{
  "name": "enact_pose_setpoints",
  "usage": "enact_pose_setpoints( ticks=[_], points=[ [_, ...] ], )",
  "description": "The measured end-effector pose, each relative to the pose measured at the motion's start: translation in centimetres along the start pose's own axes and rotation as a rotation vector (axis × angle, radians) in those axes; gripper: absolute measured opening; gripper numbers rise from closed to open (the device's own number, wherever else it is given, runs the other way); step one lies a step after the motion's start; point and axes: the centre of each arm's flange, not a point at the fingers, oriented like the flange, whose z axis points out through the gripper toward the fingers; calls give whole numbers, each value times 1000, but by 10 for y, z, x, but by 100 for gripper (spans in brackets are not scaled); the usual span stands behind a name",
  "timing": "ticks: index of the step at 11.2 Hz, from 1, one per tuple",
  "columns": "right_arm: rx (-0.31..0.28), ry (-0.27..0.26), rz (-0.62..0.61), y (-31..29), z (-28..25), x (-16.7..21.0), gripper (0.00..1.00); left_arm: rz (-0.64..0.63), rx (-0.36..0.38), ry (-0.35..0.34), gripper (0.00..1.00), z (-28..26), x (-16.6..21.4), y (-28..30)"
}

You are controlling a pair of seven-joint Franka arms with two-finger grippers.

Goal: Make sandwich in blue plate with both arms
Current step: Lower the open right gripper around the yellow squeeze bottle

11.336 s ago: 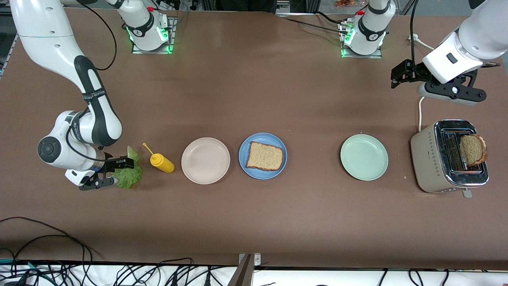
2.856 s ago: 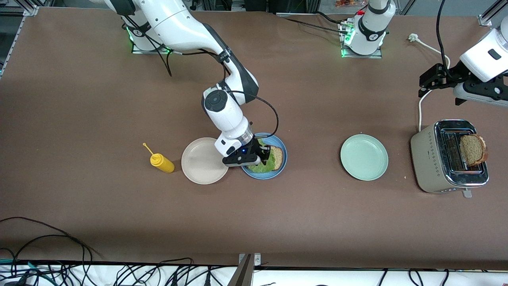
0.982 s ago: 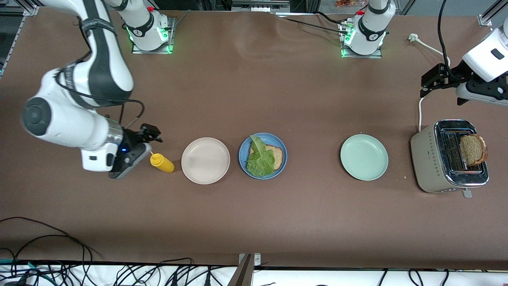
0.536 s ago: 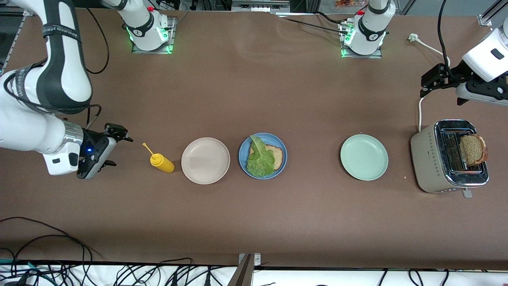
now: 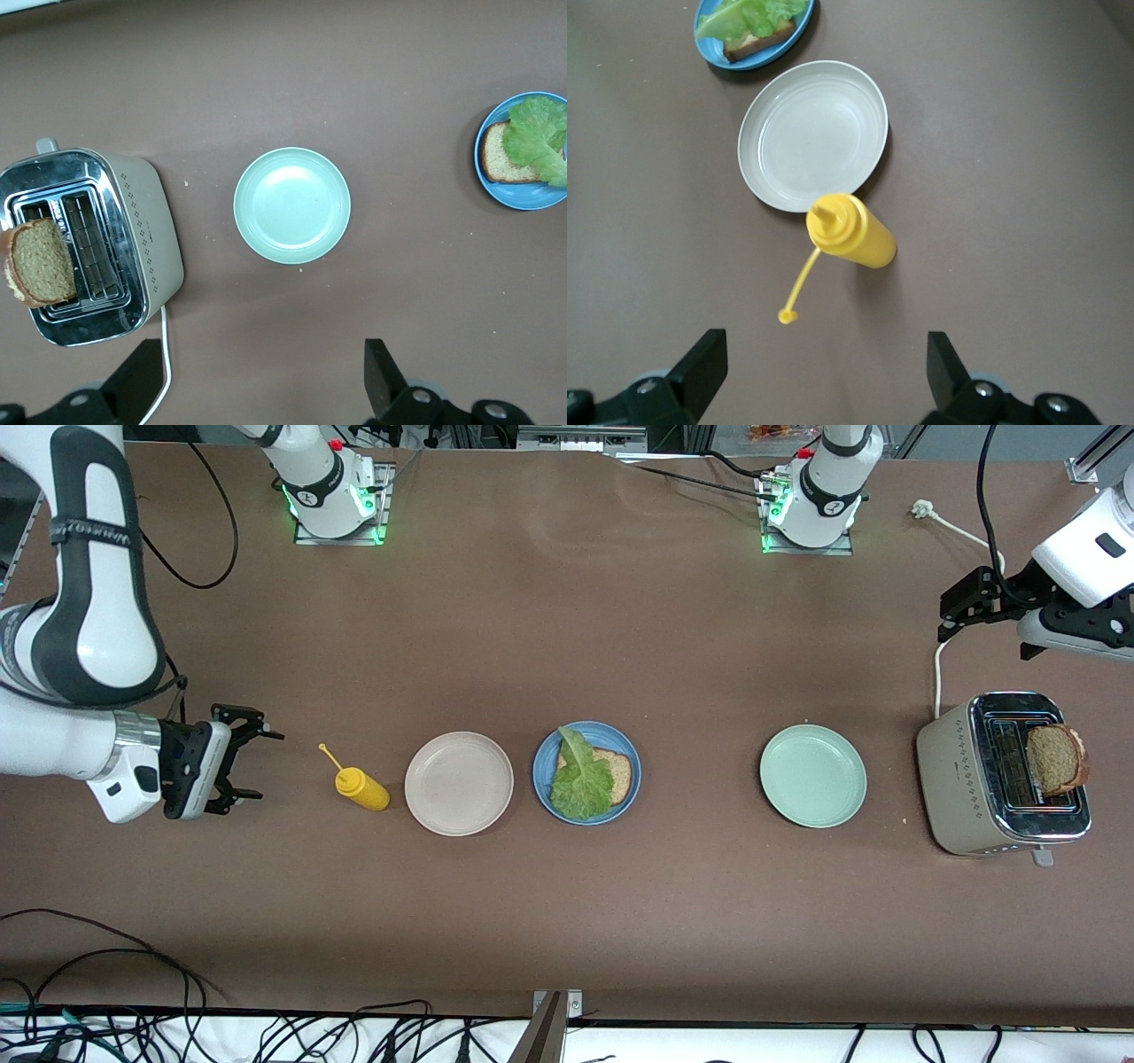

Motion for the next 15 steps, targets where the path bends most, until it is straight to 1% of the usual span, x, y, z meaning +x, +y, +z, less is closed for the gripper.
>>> enact_pose_setpoints(
  ticks=[3, 5, 9, 11, 15],
  points=[
    [41, 93, -87, 32, 29, -58, 100, 0, 0, 0, 100, 0, 0, 0],
    [57, 157, -125, 47, 49, -85, 100, 0, 0, 1, 100, 0, 0, 0],
    [85, 282, -210, 61, 104, -100, 100, 0, 0, 1, 100, 0, 0, 0],
    [75, 352, -287, 66, 127, -104, 100, 0, 0, 1, 100, 0, 0, 0],
    [46, 445, -373, 72, 161, -113, 100, 0, 0, 1, 100, 0, 0, 0]
  ],
)
